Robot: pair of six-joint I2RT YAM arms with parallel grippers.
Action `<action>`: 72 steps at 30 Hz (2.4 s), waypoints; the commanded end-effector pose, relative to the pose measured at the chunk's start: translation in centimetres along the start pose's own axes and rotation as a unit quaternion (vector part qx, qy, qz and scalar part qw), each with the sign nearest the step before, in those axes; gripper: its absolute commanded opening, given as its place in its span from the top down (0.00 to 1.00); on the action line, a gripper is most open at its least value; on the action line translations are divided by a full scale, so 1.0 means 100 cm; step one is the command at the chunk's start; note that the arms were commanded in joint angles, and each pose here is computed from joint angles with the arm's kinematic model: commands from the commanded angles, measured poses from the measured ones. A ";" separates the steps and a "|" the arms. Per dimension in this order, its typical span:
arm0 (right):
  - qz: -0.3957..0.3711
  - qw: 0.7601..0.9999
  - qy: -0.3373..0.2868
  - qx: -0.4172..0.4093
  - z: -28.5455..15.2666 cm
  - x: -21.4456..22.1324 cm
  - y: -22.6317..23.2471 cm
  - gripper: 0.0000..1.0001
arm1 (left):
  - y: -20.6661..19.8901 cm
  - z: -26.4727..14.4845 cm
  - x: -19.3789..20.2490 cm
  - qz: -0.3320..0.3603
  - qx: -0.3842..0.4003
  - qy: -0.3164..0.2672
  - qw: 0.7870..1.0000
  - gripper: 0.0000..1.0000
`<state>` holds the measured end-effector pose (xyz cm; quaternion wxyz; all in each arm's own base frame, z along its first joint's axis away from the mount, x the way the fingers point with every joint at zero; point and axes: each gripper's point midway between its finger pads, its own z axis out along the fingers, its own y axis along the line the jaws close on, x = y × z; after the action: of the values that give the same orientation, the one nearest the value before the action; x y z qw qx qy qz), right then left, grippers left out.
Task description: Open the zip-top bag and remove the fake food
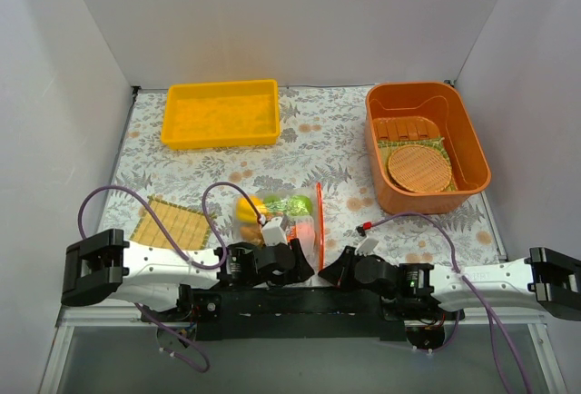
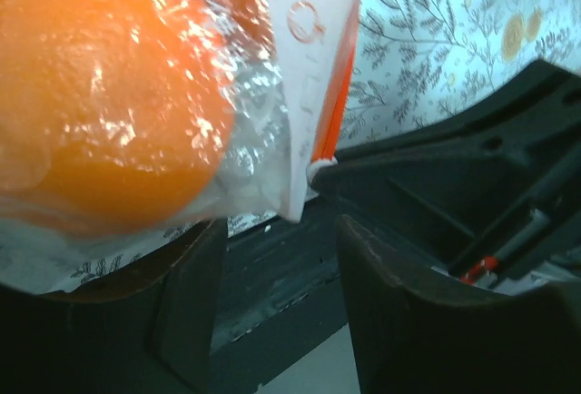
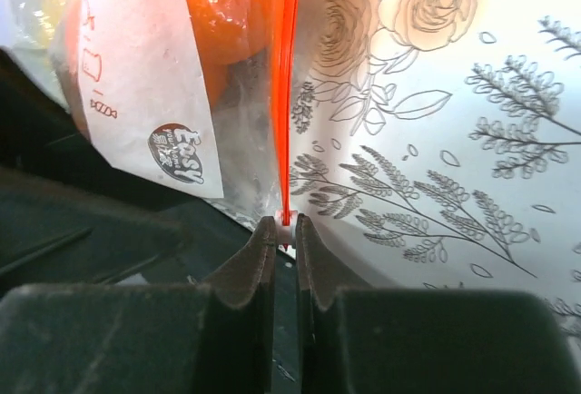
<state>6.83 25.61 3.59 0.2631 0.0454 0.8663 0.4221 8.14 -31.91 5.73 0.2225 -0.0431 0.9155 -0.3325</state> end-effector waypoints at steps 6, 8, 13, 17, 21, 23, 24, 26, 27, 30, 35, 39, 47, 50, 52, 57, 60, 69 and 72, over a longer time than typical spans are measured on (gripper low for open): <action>-0.022 0.999 -0.032 0.033 -0.008 -0.025 0.025 0.99 | -0.015 -0.032 -0.018 0.107 0.032 -0.065 0.992 0.49; -0.022 0.999 -0.034 0.029 -0.009 -0.028 0.031 0.99 | -0.015 -0.032 -0.015 0.091 0.033 -0.060 0.994 0.48; -0.023 0.999 -0.020 0.014 -0.010 -0.023 0.040 0.99 | 0.002 -0.029 -0.010 -0.090 0.000 -0.053 0.995 0.53; -0.012 1.000 -0.008 -0.004 -0.009 -0.017 0.043 0.99 | -0.008 -0.036 -0.020 -0.174 0.070 -0.067 0.980 0.56; -0.006 1.000 -0.002 -0.012 -0.010 -0.012 0.044 0.99 | -0.026 -0.042 -0.032 -0.188 0.098 -0.085 0.974 0.57; -0.001 1.000 0.000 -0.018 -0.010 -0.010 0.045 0.99 | -0.032 -0.039 -0.030 -0.193 0.107 -0.081 0.972 0.57; 0.002 1.000 -0.001 -0.022 -0.009 -0.010 0.048 0.99 | -0.043 -0.041 -0.032 -0.200 0.128 -0.079 0.968 0.57; 0.006 1.000 0.001 -0.025 -0.010 -0.008 0.050 0.99 | -0.039 -0.036 -0.025 -0.204 0.128 -0.067 0.968 0.57; 0.008 1.000 0.003 -0.028 -0.010 -0.007 0.051 0.99 | -0.041 -0.036 -0.024 -0.208 0.136 -0.064 0.967 0.57; 0.011 1.000 0.002 -0.029 -0.010 -0.005 0.052 0.99 | -0.039 -0.032 -0.021 -0.211 0.131 -0.060 0.967 0.56; 0.016 0.999 -0.001 -0.028 -0.011 -0.006 0.050 0.99 | -0.034 -0.029 -0.021 -0.218 0.115 -0.063 0.967 0.60; 0.029 0.999 -0.012 -0.023 -0.014 -0.011 0.047 0.99 | -0.021 -0.024 -0.016 -0.223 0.080 -0.059 0.970 0.65; 0.028 0.999 -0.012 -0.026 -0.014 -0.011 0.051 0.99 | -0.024 -0.020 -0.019 -0.214 0.087 -0.070 0.971 0.62; 0.027 0.999 -0.010 -0.023 -0.013 -0.010 0.050 0.99 | -0.027 -0.019 -0.024 -0.209 0.086 -0.078 0.971 0.62; 0.028 0.999 -0.010 -0.024 -0.013 -0.010 0.051 0.99 | -0.029 -0.018 -0.026 -0.209 0.094 -0.079 0.970 0.62; 0.028 0.999 -0.010 -0.022 -0.013 -0.010 0.049 0.99 | -0.030 -0.015 -0.028 -0.206 0.100 -0.081 0.970 0.62; 0.028 0.999 -0.012 -0.022 -0.013 -0.011 0.049 0.99 | -0.031 -0.010 -0.025 -0.204 0.099 -0.074 0.971 0.65; 0.033 0.999 -0.017 -0.013 -0.013 -0.011 0.040 0.99 | -0.028 0.002 -0.014 -0.196 0.076 -0.057 0.976 0.97; 0.033 0.999 -0.021 -0.011 -0.013 -0.012 0.038 0.99 | -0.034 0.003 -0.013 -0.181 0.076 -0.052 0.979 1.00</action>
<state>5.89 27.02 7.27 0.2492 0.0585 0.8625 0.4365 8.88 -32.52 5.98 0.2728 -0.0750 0.8776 -0.3870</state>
